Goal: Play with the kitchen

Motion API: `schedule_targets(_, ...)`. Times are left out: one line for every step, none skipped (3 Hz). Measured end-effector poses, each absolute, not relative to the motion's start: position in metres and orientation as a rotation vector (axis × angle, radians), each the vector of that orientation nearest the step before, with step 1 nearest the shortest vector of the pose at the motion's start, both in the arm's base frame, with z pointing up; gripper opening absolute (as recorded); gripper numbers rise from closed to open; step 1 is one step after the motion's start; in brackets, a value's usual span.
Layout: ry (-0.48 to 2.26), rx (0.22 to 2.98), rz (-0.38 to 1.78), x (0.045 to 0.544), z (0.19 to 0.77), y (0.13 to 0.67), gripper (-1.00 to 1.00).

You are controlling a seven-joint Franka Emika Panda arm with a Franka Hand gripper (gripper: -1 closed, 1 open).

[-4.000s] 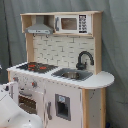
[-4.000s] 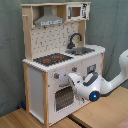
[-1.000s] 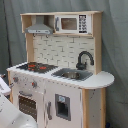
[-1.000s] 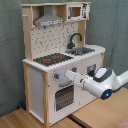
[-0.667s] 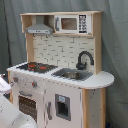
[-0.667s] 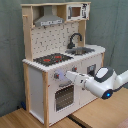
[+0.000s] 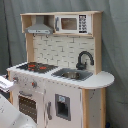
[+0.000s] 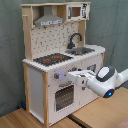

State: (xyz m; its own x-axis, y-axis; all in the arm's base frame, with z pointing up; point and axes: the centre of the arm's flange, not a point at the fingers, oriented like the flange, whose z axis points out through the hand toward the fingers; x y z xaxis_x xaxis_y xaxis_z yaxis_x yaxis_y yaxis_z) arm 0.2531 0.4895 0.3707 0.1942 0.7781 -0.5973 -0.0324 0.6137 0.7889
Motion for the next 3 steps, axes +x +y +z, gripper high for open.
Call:
schedule_targets(1.272, 0.662, 0.582, 0.251, 0.366, 0.474, 1.0)
schedule_targets(1.281, 0.611, 0.535, 0.249, 0.361, 0.455, 1.0)
schedule_targets(1.289, 0.574, 0.49, 0.252, 0.36, 0.432, 1.0)
